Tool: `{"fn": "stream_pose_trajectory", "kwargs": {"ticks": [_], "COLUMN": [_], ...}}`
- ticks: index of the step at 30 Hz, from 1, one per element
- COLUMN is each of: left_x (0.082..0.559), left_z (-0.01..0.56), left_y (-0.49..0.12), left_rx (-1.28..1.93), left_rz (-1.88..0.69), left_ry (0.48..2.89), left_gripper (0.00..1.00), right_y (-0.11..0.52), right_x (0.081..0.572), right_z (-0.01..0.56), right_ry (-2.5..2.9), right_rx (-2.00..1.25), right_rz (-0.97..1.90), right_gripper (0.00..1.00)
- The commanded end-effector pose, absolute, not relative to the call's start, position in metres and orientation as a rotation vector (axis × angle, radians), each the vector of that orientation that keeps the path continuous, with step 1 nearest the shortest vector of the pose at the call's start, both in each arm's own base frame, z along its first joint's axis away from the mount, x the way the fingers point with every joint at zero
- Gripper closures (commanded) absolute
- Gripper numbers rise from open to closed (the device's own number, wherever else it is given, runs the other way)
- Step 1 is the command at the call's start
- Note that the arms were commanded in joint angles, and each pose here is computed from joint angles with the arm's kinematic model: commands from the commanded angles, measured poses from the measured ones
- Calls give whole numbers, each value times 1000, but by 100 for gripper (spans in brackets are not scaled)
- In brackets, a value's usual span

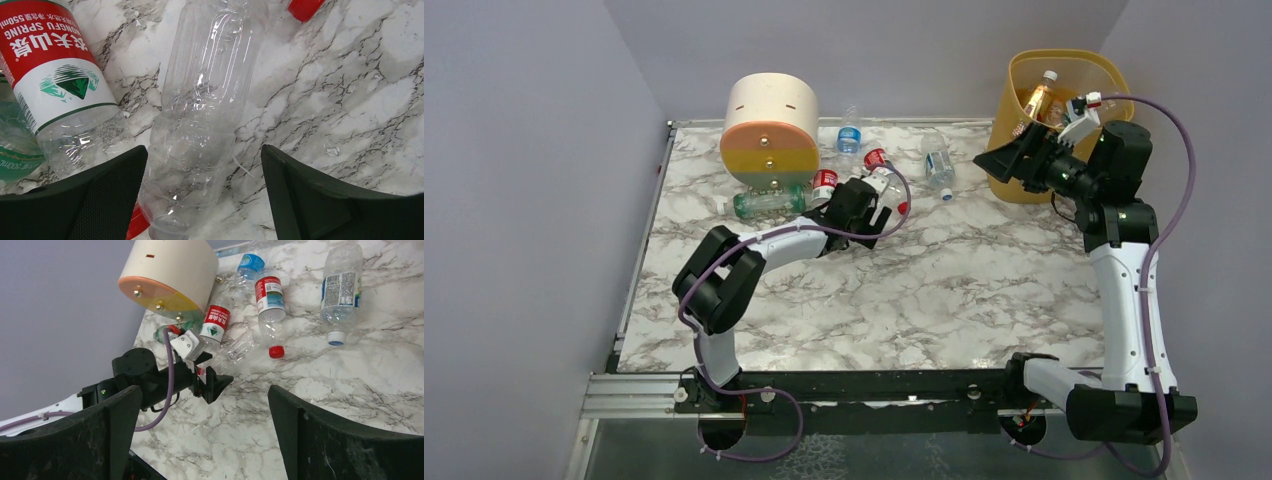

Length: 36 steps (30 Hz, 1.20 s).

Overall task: Put the plastic bottles in the bin
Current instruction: Pick up the plastic bottle at the center of the board.

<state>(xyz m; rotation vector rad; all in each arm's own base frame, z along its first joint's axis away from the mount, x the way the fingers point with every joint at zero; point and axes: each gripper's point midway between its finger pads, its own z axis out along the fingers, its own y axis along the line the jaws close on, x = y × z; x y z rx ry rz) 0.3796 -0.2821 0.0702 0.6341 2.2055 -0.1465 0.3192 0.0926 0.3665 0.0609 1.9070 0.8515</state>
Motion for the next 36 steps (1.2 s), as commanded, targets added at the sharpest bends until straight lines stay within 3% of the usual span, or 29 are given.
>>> {"fn": "stream_pose_trajectory", "kwargs": {"ticks": [1,9,30,36], "left_x": [381,359,327,324], "left_z": [68,46,34,47], "left_y": [-289,-287,-286,-285], "left_rx": [642,617,632,618], "left_rz": [-195,-257,-301,-329], "left_ry": [2196,2276,2339,2320], "left_gripper": [13,30,22,44], "right_y": [98,99,103,103], "right_x": [314,317,314,312], "right_z": [374,364,349,347], "right_ry": [1870,1885,1913,1919], "right_rx": [0,5,6,9], "right_rz": [865,882,923,925], "right_gripper": [0,0,0,0]}}
